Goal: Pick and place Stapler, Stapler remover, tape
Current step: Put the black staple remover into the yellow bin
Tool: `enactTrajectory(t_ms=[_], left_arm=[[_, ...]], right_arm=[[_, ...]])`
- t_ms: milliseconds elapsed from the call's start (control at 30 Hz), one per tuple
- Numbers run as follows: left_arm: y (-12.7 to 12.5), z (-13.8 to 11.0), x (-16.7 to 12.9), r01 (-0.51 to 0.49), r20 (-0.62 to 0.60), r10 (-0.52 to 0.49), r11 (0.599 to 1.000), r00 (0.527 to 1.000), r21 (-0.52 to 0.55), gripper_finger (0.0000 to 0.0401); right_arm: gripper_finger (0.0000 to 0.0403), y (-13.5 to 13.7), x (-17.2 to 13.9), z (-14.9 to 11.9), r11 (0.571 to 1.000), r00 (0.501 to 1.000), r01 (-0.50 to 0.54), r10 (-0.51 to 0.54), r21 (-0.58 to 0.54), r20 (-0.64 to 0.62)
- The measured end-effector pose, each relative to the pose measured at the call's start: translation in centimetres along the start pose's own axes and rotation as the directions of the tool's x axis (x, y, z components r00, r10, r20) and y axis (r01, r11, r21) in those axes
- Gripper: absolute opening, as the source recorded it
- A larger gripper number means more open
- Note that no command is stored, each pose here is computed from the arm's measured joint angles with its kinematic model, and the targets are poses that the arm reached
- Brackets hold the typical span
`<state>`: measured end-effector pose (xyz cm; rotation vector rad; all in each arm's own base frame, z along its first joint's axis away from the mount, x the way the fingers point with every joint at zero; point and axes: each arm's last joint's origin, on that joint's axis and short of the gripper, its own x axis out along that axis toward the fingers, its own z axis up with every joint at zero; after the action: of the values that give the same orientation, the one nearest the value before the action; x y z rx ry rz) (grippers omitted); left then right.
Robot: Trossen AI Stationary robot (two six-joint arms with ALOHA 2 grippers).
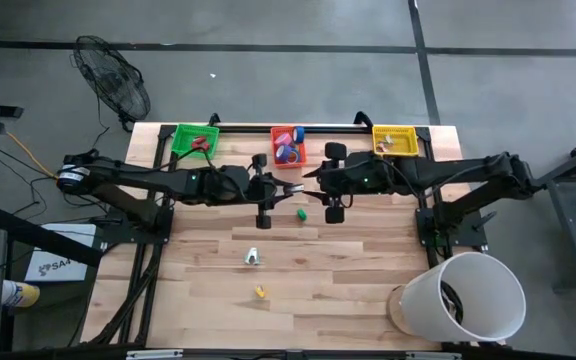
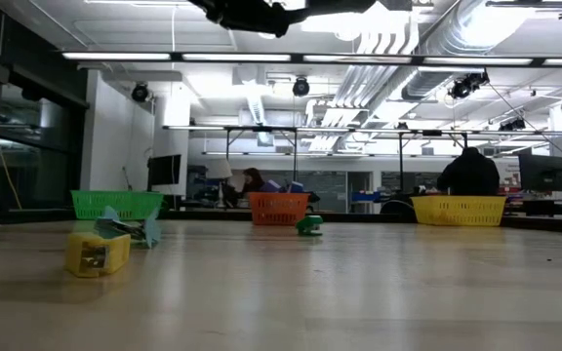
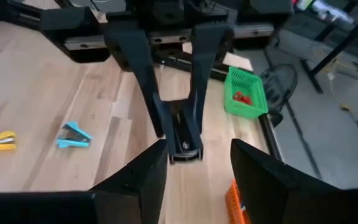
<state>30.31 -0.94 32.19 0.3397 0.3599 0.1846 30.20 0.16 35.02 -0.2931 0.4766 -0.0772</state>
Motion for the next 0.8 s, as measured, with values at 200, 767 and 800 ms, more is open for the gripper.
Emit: enactTrajectory(t_ms=[200, 767, 800], left_arm=[[-0.1, 0.0, 0.0, 0.023, 0.008, -0.023, 1.000, 1.000, -0.001, 0.0099], [-0.2, 0.1, 0.0, 0.072, 0.029, -0.072, 0.997, 0.997, -0.002, 0.0099], [-0.2, 0.1, 0.0, 0.072, 0.029, -0.072, 0.997, 0.997, -0.002, 0.0099]], right_arm=[[0.0167, 0.8, 0.8, 0.0, 0.999, 1.000, -0.008, 0.008, -0.048, -0.007], [0.0128, 1.5, 1.7, 0.3, 0.999, 0.999, -0.026, 0.028, -0.047, 0.031], [0.0122, 1.5, 1.7, 0.3, 0.998, 0.999, -0.029, 0.030, -0.047, 0.031]])
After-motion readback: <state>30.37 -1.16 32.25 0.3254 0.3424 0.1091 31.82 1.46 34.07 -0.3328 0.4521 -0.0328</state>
